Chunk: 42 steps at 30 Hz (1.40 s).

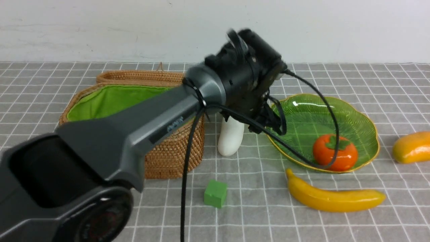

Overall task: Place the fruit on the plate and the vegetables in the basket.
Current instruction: Take a daikon with your left arm and place it on the basket on the left.

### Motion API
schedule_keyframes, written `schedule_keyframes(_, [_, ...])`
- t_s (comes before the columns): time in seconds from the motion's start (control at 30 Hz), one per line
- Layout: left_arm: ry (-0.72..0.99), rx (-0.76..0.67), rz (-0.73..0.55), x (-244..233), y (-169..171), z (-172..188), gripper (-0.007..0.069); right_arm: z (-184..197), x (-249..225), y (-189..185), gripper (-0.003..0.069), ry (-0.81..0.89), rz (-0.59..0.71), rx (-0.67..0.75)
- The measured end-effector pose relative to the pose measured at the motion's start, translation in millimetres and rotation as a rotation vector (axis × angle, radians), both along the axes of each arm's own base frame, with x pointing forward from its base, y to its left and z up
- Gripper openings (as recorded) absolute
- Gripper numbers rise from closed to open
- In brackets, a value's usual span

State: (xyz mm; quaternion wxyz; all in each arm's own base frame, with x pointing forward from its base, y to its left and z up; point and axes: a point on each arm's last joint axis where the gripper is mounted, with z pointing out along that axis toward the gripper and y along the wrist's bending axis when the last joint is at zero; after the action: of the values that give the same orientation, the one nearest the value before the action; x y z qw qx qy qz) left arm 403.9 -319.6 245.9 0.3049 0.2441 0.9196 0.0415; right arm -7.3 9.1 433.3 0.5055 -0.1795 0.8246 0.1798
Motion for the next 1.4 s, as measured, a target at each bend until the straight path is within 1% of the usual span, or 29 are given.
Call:
schedule_keyframes(0.03, [-0.021,0.0,0.01,5,-3,-11,0.0541,0,0,0,0.0102,-0.003,0.003,0.005])
schedule_keyframes(0.1, [-0.034,0.008,0.011,10,-5,-25,0.0581,0,0,1,0.0102,-0.001,0.007,0.009])
schedule_keyframes(0.13, [-0.033,0.012,0.011,11,-6,-27,0.0587,1,0,1,0.0102,-0.001,0.008,0.01])
schedule_keyframes(0.2, [-0.044,0.051,0.013,18,-5,-44,0.0601,1,0,1,0.0102,0.0,0.01,0.012])
schedule_keyframes(0.33, [-0.041,0.071,0.046,26,0,-63,0.0601,1,-1,1,0.0102,0.001,0.012,0.014])
schedule_keyframes(0.43, [-0.039,0.068,0.053,31,3,-72,0.0583,1,-1,1,0.0102,0.001,0.012,0.015])
schedule_keyframes(0.53, [-0.024,0.062,0.06,32,3,-78,0.0548,1,-1,1,0.0102,0.001,0.012,0.015])
schedule_keyframes(0.57, [-0.003,0.042,0.068,31,2,-81,0.0461,1,-1,1,0.0102,0.001,0.013,0.015])
schedule_keyframes(0.77, [0.03,0.005,0.062,28,0,-77,0.0459,1,-1,2,0.0102,0.007,0.023,0.023])
schedule_keyframes(0.87, [0.031,0.016,0.036,21,-4,-65,0.0459,1,-2,3,0.0102,0.009,0.027,0.027])
schedule_keyframes(0.97, [-0.012,0.022,-0.038,-2,-10,-8,0.0459,1,-2,3,0.0102,0.009,0.029,0.028])
schedule_keyframes(1.0, [-0.04,0.017,-0.068,-12,-7,23,0.0459,1,-2,3,0.0102,0.007,0.029,0.029])
schedule_keyframes(1.03, [-0.04,0.027,-0.081,-15,-7,28,0.0459,1,-2,3,0.0102,0.007,0.029,0.029])
schedule_keyframes(1.07, [-0.064,0.029,-0.125,-32,3,70,0.0459,1,-1,3,0.0102,0.004,0.028,0.031])
schedule_keyframes(1.1, [-0.064,0.026,-0.13,-34,4,75,0.0459,1,-1,3,0.0102,0.001,0.028,0.033])
schedule_keyframes(1.13, [-0.081,0.014,-0.148,-44,14,100,0.0459,2,-1,3,0.0102,-0.004,0.027,0.036])
schedule_keyframes(1.17, [-0.084,0.019,-0.171,-50,26,118,0.0459,3,-1,3,0.0102,-0.012,0.027,0.04])
schedule_keyframes(1.2, [-0.099,0.019,-0.216,-63,53,149,0.0459,5,0,4,0.0102,-0.035,0.024,0.052])
schedule_keyframes(1.23, [-0.101,0.04,-0.248,-69,70,161,0.0459,6,0,4,0.0102,-0.043,0.024,0.056])
schedule_keyframes(1.27, [-0.101,0.056,-0.26,-68,75,162,0.0459,6,1,4,0.0102,-0.045,0.023,0.057])
schedule_keyframes(1.3, [-0.084,0.105,-0.315,-74,98,166,0.0459,7,1,4,0.0102,-0.062,0.024,0.06])
schedule_keyframes(1.37, [-0.057,0.197,-0.396,-76,129,163,0.0459,9,2,4,0.0102,-0.084,0.027,0.059])
schedule_keyframes(1.4, [-0.05,0.216,-0.413,-76,134,161,0.0459,9,2,4,0.0102,-0.088,0.027,0.06])
